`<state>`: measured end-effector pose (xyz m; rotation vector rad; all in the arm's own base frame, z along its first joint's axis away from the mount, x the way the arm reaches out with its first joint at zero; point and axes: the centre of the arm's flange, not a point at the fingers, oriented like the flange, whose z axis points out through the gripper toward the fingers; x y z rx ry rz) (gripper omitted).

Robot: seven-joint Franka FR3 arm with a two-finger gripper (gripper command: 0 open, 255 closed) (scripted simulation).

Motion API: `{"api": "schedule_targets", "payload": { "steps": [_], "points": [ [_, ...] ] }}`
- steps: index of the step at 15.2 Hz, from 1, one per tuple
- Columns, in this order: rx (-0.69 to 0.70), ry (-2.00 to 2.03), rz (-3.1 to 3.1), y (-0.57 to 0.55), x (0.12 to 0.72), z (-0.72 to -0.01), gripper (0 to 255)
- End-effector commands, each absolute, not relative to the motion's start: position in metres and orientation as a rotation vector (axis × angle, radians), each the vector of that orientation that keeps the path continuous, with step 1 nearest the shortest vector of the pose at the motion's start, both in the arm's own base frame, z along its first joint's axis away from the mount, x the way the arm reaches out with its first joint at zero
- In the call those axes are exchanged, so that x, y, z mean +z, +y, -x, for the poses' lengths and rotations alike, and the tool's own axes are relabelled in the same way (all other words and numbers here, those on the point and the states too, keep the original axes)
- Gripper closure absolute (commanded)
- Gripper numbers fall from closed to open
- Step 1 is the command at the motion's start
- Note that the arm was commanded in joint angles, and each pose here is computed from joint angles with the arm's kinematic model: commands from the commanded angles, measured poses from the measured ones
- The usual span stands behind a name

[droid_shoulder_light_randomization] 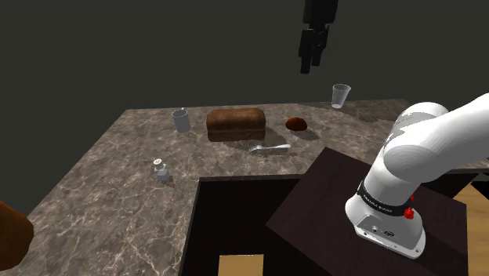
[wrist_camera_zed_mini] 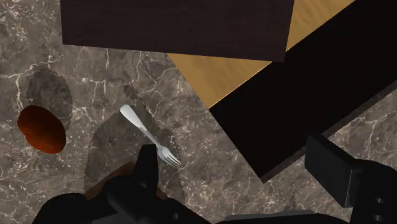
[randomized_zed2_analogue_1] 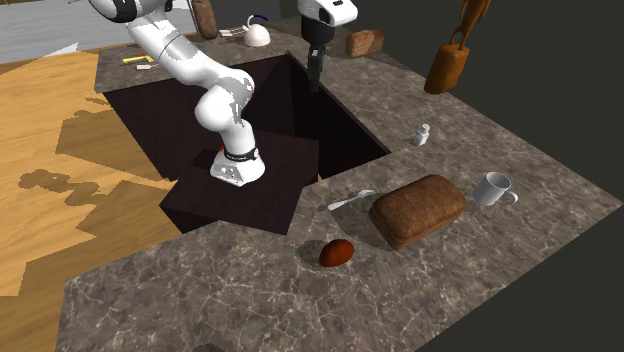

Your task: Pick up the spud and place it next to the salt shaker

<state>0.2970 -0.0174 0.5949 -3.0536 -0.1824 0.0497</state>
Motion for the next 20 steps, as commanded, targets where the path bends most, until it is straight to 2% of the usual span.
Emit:
{"api": "schedule_targets", "payload": {
  "steps": [1,20],
  "points": [
    [0.05,-0.182,3.054,-0.017,0.595,-0.297,0],
    [-0.031,-0.673,3.204,-0.123,0.388,-0.318,0]
  ]
}}
